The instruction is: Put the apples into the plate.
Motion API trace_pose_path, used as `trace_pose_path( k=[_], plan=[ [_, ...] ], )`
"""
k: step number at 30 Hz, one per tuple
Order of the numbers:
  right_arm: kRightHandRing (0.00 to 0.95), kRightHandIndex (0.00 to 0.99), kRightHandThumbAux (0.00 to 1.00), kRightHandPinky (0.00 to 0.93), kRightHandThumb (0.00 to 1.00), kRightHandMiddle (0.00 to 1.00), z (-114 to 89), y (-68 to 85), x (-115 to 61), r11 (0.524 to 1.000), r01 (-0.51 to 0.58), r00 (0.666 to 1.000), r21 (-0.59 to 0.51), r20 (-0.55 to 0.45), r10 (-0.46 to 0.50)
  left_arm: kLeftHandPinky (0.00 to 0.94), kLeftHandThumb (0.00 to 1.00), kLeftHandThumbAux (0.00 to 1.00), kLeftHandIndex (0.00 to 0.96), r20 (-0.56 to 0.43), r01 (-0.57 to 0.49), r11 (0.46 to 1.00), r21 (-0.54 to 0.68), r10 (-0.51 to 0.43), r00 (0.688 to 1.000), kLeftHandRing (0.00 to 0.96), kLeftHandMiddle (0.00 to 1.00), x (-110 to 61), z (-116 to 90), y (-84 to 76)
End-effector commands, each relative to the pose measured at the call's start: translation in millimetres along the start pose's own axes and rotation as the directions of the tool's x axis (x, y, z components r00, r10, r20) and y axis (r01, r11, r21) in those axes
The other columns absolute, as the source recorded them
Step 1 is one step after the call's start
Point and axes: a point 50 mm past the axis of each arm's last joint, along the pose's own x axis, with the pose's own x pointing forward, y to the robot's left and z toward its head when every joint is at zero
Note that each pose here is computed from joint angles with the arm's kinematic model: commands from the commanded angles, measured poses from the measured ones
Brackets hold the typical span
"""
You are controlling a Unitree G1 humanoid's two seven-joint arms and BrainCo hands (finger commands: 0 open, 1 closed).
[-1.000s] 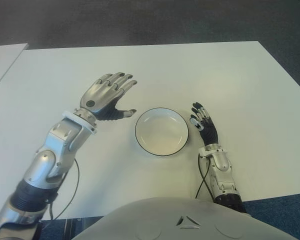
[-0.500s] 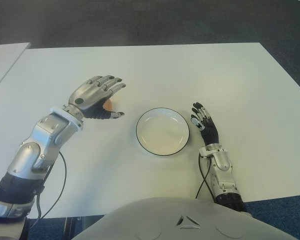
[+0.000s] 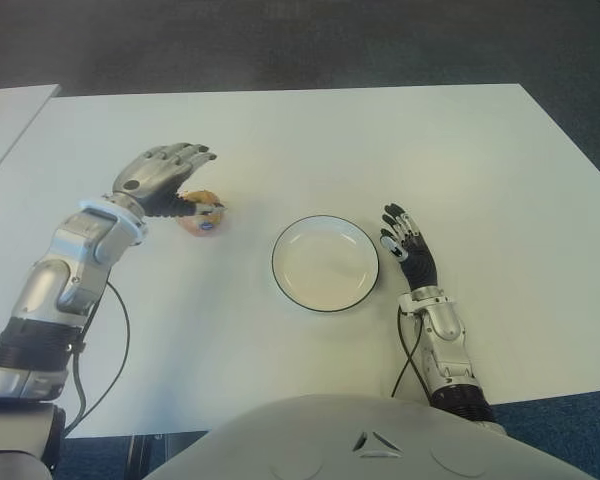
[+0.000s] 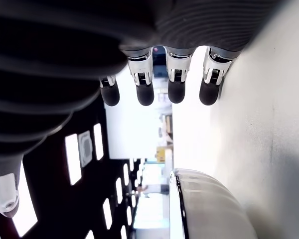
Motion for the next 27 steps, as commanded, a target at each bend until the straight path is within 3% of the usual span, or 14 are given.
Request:
trace_pose_path(
  k=[1,19,27],
  plan=[
    [0.0,0.0,0.496,0.0,0.061,0.0,-33,-4.4,-24.5,1.0,0.027,0.983,0.014,-0.182,-0.024,0.002,0.198,0.35,0.013,-0.035,-0.001,1.0,-0.002,0.001,0.999,0.0,0.0,2.9,-10,-3.2],
    [0.0,0.002,0.484,0.0,0.067,0.005,-34,-9.2,-28.2,1.0,0.021,0.982,-0.006,-0.188,-0.022,0.011,0.245,0.367,0.008,-0.124,0.016,1.0,0.003,-0.016,0.992,0.0,0.0,10.2,-25,-19.7],
    [0.0,0.052,0.451,0.0,0.061,0.046,-33,-10.4,-31.3,1.0,-0.008,0.986,0.001,-0.168,0.008,0.014,0.255,0.359,0.0,-0.133,0.023,1.0,0.008,-0.022,0.991,0.0,0.0,16.0,-26,-29.1]
  ],
)
